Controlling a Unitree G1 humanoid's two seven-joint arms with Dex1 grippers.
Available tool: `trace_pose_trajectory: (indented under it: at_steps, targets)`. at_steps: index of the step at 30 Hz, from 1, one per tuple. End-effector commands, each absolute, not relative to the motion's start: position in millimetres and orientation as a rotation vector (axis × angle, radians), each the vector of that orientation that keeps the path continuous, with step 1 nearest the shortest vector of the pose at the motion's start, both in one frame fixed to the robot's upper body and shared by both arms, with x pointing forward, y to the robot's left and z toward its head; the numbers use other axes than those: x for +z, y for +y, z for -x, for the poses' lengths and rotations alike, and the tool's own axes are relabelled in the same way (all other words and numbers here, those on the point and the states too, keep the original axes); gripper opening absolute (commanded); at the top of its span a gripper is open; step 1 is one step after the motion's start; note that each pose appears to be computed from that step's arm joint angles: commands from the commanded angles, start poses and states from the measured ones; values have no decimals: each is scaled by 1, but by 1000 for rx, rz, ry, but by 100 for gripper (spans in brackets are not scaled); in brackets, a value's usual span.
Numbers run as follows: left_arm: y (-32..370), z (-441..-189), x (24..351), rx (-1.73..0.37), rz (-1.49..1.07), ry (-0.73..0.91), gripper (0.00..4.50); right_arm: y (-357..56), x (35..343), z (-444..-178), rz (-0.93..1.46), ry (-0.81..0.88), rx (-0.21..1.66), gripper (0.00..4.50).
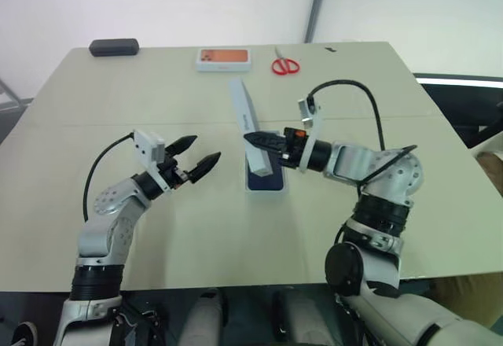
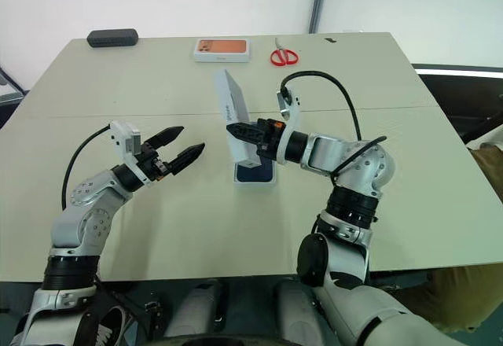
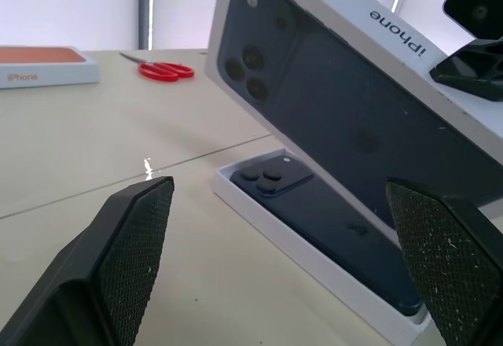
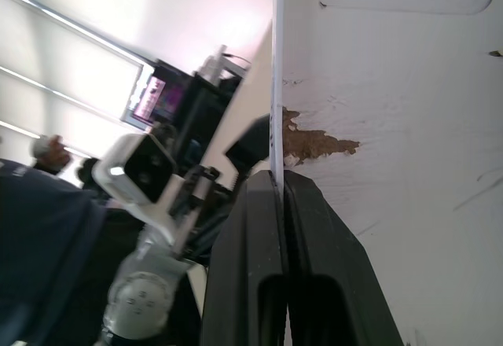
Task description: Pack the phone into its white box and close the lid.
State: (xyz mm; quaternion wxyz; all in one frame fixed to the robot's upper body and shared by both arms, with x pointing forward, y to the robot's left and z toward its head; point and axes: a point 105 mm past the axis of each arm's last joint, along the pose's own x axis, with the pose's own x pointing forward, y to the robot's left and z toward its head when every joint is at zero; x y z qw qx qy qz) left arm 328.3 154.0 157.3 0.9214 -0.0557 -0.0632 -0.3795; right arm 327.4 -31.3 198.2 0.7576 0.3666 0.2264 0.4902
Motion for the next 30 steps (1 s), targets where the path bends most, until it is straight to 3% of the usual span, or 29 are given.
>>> trace_pose_trajectory:
  at_steps: [1, 4, 7, 14, 25, 30]
  targets:
    - [160, -324, 170, -770, 101, -168, 450, -10, 212, -318, -849, 465, 1146, 2]
    - [162, -323, 168, -763, 99, -156, 450, 2, 213, -315, -882, 479, 1169, 2]
    - [166, -322, 168, -754, 103, -147, 372, 10, 204, -318, -934, 515, 1152, 0]
    - [173, -323, 171, -711, 107, -158, 24, 20, 192, -317, -979, 553, 1158, 0]
    - [165, -324, 170, -706, 96, -166, 11, 29, 201, -311, -969, 536, 1204, 0]
    - [164, -325, 171, -702, 100, -174, 11, 36, 190, -306, -954, 588, 1211, 0]
